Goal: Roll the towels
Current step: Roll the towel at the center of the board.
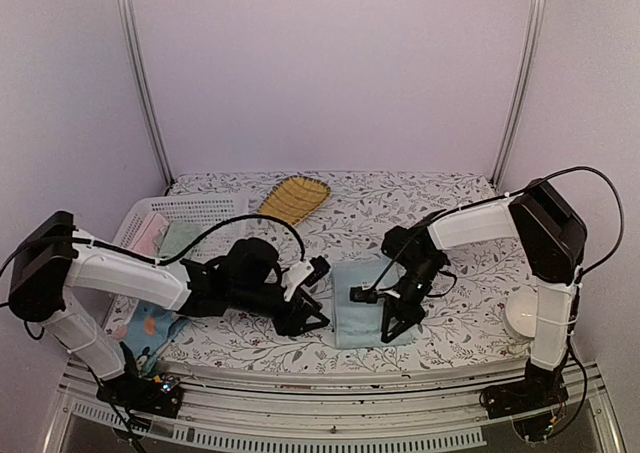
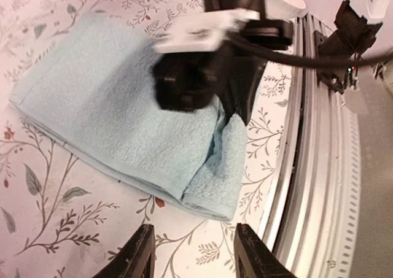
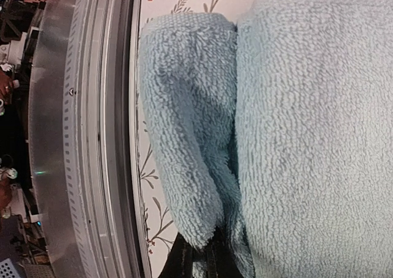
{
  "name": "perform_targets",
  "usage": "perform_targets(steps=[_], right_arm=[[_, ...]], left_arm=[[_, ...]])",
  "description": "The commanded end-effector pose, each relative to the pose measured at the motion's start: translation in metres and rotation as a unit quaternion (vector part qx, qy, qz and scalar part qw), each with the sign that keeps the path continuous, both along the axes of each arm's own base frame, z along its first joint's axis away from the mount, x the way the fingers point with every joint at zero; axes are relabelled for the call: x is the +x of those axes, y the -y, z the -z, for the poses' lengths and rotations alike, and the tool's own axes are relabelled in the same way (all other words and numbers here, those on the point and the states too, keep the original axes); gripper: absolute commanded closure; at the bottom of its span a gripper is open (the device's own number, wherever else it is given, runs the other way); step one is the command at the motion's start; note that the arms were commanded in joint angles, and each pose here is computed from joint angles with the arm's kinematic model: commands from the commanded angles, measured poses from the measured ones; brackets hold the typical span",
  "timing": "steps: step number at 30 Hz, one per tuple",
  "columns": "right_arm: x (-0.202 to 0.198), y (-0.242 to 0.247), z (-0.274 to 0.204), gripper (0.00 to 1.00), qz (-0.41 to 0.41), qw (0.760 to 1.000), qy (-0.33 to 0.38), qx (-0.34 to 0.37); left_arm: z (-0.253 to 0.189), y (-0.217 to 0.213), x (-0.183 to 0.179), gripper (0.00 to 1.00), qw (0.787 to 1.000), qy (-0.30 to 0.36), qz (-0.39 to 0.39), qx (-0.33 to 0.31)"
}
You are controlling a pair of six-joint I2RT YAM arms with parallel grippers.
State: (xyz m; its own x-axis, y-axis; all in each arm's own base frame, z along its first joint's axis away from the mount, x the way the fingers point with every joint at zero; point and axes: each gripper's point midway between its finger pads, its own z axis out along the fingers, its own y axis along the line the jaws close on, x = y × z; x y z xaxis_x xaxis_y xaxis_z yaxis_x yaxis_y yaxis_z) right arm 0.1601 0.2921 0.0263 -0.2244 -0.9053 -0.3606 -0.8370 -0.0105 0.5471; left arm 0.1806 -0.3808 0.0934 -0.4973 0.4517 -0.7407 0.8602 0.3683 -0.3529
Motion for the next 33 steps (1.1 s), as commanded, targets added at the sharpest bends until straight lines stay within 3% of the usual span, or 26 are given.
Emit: perform_targets(steps=[1,6,11,17,27,33], right_arm=[[0.000,-0.001,-0.002,0.98,0.025,0.993,-0.116,-0.008],[0.005,0.003,0.015,0.97,0.038,0.986,-0.160,-0.019],[0.008,0.005,0.026,0.98,0.047,0.983,-0.174,-0.027],[0.008,0.007,0.026,0.97,0.051,0.982,-0.178,-0.028],[0.007,0.006,0.026,0.97,0.055,0.981,-0.184,-0.022],[0.010,0.002,0.010,0.96,0.058,0.981,-0.186,-0.003]], left_arm=[[-0.025,0.015,-0.010,0.54,0.977,0.214,-0.001,0.021],[-0.019,0.045,-0.038,0.56,0.945,0.309,0.087,0.068],[0.013,0.069,-0.030,0.54,0.919,0.345,0.127,0.143],[0.044,0.085,-0.023,0.56,0.897,0.367,0.160,0.186],[0.083,0.079,-0.017,0.60,0.883,0.368,0.169,0.237],[0.094,0.077,-0.020,0.79,0.879,0.363,0.176,0.253]])
